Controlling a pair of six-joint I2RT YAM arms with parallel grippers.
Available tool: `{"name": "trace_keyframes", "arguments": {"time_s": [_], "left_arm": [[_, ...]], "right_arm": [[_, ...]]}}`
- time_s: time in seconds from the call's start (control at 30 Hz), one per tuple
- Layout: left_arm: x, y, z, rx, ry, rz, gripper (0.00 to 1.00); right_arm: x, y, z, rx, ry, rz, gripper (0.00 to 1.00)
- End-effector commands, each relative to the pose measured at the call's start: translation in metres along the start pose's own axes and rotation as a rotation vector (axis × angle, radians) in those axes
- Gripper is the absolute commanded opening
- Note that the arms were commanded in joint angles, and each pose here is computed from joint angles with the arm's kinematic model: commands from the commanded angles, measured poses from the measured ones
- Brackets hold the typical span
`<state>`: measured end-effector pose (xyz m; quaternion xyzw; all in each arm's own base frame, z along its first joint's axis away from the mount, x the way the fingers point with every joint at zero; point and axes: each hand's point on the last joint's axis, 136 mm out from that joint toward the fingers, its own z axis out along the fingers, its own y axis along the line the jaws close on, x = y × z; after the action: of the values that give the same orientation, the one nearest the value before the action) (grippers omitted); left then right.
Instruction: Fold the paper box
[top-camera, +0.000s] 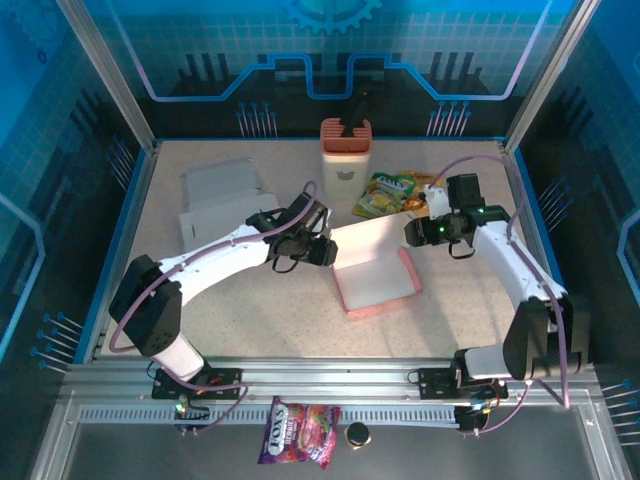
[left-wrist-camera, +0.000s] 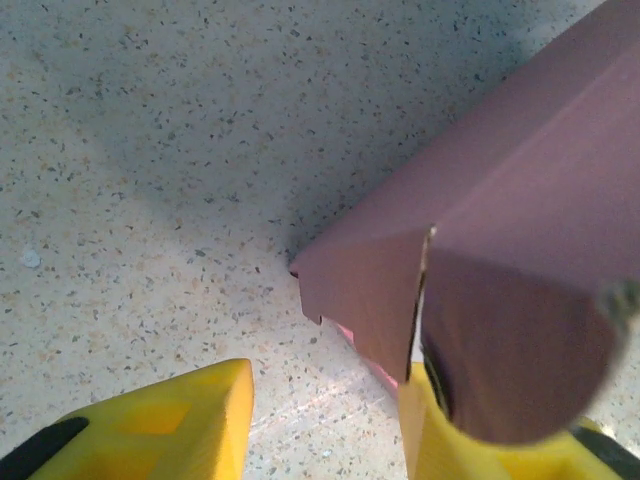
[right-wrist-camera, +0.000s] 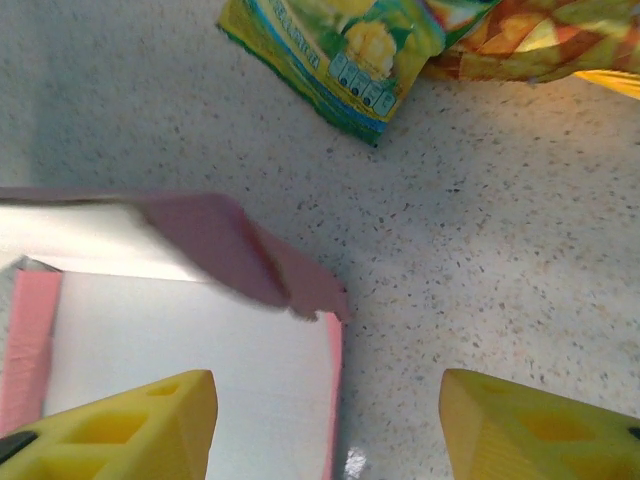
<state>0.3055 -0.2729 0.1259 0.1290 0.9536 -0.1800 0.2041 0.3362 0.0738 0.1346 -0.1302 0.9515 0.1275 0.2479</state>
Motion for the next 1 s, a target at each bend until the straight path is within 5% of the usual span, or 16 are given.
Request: {"name": "trace_keyframes", "arguments": {"time_s": [0.0,0.33,0.77,0.97], "left_arm": [[-0.015,-0.002,-0.001,-0.020,-0.035,0.021,0.40],[-0.021,-0.004,0.005,-0.031,-0.024,0.022,0.23],[-0.039,0.010,0.005,-0.125,-0.055,0.027,0.05],[-0.056,0.034,-0.001,-0.135,-0.076,-0.030,0.01]], "right_arm": [[-0.019,-0.006,0.002,-0.022,-0.049,-0.102,0.61],[-0.028,0.018,0.016,-0.179,-0.062,-0.149,0.44],[-0.034,0.018,0.018,-0.100,-0.054,-0.149,0.01],[-0.052,0.035,0.015,-0.061,-0.133,-0.121,0.00]]}}
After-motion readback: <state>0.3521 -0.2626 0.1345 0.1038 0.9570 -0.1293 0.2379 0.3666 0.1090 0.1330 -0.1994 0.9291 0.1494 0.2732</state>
